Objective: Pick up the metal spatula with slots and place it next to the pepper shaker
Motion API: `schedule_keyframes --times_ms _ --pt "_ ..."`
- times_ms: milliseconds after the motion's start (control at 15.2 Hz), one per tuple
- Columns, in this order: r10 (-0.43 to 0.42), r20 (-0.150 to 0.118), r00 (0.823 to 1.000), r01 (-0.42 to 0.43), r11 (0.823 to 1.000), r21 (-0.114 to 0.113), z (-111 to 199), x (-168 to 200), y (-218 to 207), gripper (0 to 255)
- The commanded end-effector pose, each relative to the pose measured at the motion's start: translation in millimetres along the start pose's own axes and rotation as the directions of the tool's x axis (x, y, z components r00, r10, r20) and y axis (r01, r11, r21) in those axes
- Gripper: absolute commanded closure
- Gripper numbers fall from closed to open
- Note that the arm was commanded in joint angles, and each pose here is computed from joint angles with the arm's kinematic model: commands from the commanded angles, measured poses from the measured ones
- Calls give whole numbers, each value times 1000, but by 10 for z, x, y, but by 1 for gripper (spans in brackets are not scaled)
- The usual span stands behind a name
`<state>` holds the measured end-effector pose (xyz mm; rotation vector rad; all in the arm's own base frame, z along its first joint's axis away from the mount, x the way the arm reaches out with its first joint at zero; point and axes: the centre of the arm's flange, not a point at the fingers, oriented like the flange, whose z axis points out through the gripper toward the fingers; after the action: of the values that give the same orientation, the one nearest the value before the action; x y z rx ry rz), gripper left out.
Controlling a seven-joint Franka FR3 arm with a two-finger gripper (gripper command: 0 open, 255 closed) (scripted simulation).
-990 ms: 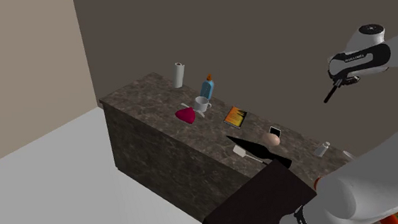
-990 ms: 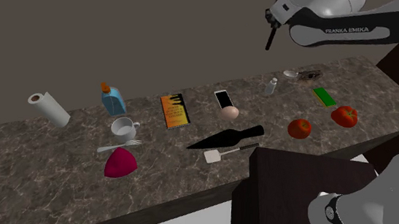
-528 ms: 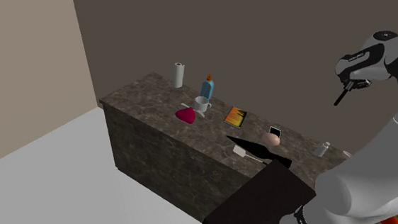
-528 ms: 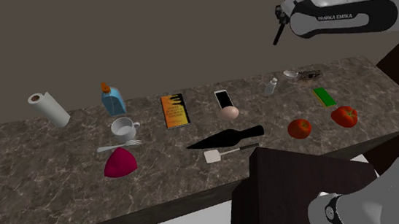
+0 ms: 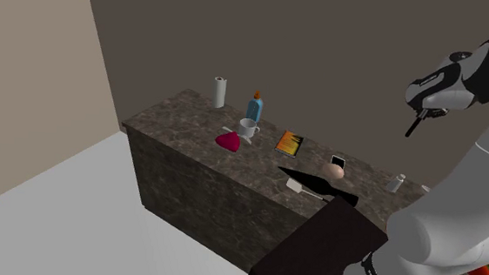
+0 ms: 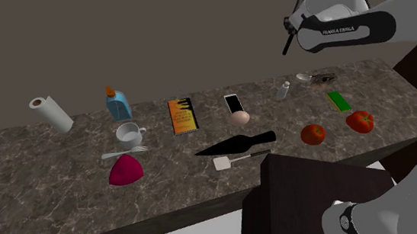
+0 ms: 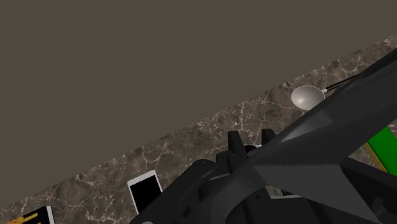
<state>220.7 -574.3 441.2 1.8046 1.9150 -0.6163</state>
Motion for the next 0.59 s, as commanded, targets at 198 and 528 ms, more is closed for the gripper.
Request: schedule_keyframes --times_ms 198,528 --pt "0 1 1000 0 1000 0 210 158 14 255" --pt "0 1 1000 0 1000 0 423 315 21 255"
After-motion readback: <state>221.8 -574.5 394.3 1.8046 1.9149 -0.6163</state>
